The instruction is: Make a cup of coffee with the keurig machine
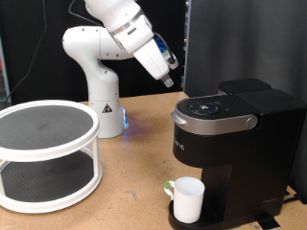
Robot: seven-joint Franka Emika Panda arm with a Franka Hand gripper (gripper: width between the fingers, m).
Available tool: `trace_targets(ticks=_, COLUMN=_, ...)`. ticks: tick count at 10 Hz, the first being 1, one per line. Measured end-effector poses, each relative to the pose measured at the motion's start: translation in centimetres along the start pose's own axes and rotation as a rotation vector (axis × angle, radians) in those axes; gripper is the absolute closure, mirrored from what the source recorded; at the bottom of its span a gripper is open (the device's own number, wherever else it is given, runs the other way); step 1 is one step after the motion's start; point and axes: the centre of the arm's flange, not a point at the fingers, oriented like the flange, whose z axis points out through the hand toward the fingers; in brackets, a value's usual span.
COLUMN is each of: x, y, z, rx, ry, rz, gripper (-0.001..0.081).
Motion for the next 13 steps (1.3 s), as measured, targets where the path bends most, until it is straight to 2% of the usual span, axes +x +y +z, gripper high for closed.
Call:
trace_targets(ticks=2, x=1.1, y=-0.8, z=-0.1, rx=-0.062, ry=-0.117, rz=-0.100, gripper=0.0001)
trace_targets(ticks=6, x=6.2, y=-4.0, z=-2.1, rx=-0.197, ry=-0.217, rz=-0.224, gripper=0.0001)
trace_targets(ticks=8, x=8.8, y=-5.2, z=-2.9, rx=-0.264, ry=-0.300, rz=-0.316, gripper=0.0001)
trace_targets(ticks=9, x=9.9, y=-5.6, z=-2.8, rx=-0.263, ry=-0.345, rz=-0.328, gripper=0.0001)
trace_targets(ticks=10, x=10.7, y=-4.9, z=-2.6, rx=-0.237, ry=-0.380, rz=-0.319, gripper=0.0001)
trace_targets(ticks=13, x=11.0, y=-4.8, z=-2.3, rx=-0.273, ry=-0.357, rz=-0.365, gripper=0.0001)
